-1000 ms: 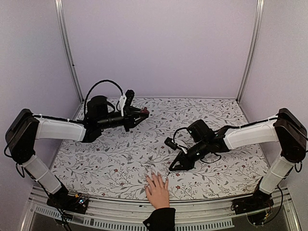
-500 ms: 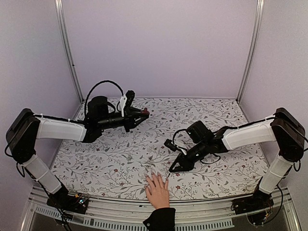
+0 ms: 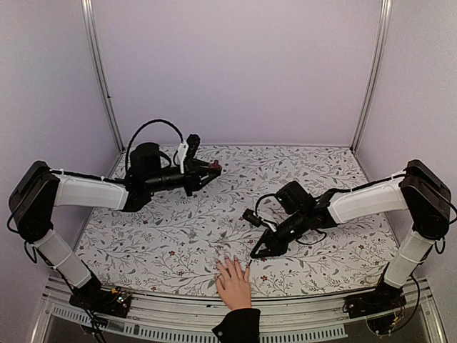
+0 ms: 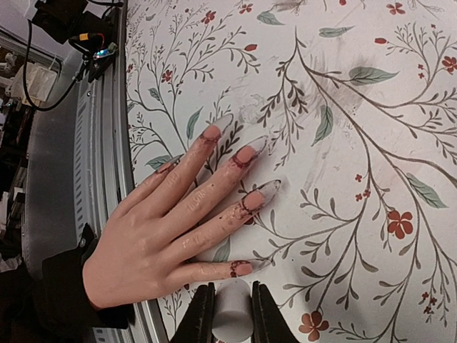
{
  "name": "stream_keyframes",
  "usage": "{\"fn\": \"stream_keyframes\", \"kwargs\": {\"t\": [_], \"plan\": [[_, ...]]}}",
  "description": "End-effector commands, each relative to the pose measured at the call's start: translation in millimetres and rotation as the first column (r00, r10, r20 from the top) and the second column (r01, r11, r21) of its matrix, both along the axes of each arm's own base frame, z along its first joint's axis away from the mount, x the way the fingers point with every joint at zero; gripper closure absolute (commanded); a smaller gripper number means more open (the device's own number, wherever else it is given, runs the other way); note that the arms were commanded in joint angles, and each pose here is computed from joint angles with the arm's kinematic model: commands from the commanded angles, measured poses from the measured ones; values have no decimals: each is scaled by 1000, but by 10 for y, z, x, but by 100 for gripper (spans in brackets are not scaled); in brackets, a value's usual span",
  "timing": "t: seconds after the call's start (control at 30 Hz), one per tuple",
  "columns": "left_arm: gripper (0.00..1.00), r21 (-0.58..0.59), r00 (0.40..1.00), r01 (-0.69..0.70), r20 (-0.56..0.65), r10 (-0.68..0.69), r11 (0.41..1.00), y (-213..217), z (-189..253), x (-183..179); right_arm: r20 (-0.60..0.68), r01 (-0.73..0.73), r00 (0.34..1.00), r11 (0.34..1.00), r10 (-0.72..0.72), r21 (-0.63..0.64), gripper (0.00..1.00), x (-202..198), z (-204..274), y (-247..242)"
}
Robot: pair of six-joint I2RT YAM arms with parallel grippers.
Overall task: Paint the nails
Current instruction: Paint the nail polish on the nail.
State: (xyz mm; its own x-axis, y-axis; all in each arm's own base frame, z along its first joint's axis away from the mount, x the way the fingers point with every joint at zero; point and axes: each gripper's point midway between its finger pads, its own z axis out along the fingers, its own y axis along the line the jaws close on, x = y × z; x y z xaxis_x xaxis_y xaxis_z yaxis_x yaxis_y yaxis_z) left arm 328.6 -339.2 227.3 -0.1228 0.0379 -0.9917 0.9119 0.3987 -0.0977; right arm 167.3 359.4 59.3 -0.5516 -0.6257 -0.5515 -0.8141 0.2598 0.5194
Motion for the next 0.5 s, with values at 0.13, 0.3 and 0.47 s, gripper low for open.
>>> {"fn": "stream_keyframes", "kwargs": {"t": [0.13,0.3,0.47], "plan": [[100,-14,1000,-3,7,3,1000,22,26,43,-20,-11,1000,1000,11,-6,100,-34,-17,37],[100,-14,1000,-3,6,3,1000,22,21,41,-18,-8,1000,1000,8,-9,100,-23,-28,41],[100,-13,1000,-4,6,4,1000,25,14,41,-21,-7,1000,1000,6,-13,100,-21,-39,41]]}}
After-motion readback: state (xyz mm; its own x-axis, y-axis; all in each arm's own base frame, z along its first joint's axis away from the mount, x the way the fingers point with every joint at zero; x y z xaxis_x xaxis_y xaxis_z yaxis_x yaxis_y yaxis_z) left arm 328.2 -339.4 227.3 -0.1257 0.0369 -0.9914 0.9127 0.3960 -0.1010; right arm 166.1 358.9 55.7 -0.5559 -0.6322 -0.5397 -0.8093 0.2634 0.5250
